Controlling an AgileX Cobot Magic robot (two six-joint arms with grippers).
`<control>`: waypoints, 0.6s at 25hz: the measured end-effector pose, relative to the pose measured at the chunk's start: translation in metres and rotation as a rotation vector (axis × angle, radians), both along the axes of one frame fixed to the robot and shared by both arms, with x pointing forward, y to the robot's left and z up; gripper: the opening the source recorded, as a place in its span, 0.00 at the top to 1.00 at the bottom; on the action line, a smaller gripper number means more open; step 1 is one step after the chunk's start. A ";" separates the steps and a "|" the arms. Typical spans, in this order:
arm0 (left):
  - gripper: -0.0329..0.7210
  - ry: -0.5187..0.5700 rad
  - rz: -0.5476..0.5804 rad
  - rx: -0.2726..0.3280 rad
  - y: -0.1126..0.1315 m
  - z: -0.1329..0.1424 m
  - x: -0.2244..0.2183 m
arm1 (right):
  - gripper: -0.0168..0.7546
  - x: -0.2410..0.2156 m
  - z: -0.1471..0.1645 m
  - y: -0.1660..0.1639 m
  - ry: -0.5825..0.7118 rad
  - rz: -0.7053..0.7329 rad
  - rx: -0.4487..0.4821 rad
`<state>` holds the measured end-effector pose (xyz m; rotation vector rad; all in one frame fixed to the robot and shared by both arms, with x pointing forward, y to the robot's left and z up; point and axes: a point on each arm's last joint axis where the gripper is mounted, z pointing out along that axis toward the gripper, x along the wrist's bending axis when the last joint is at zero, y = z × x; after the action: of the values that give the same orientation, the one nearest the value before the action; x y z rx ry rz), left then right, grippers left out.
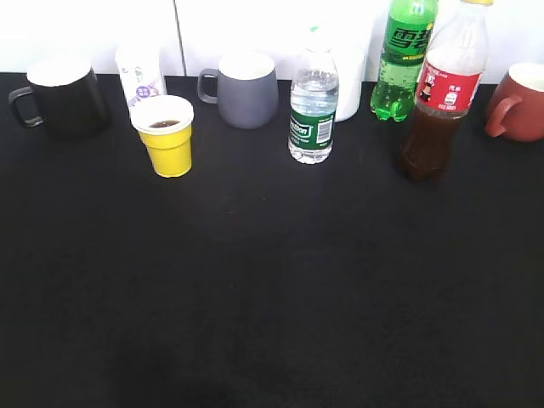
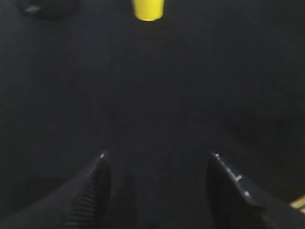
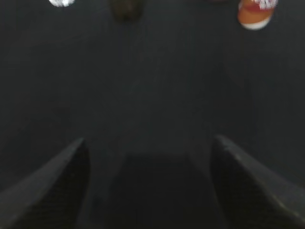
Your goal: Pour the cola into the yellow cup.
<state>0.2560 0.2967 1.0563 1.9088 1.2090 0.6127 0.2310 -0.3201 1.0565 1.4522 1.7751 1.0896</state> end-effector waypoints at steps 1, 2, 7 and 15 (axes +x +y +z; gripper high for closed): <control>0.32 -0.003 -0.005 0.004 0.000 0.000 0.000 | 0.21 0.003 0.000 0.002 -0.028 0.012 0.016; 0.34 -0.004 -0.007 0.004 0.000 -0.001 0.000 | 0.21 0.004 0.000 0.004 -0.040 0.018 0.025; 0.35 -0.005 -0.008 0.002 -0.001 0.000 0.000 | 0.21 0.006 -0.001 0.007 -0.059 0.046 0.031; 0.35 -0.006 0.077 0.002 0.001 0.000 0.000 | 0.21 0.005 -0.001 0.008 -0.060 -0.049 0.029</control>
<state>0.2564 0.2976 1.0560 1.8678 1.2838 0.6601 0.2357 -0.3124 1.0550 1.4571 1.6803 1.1266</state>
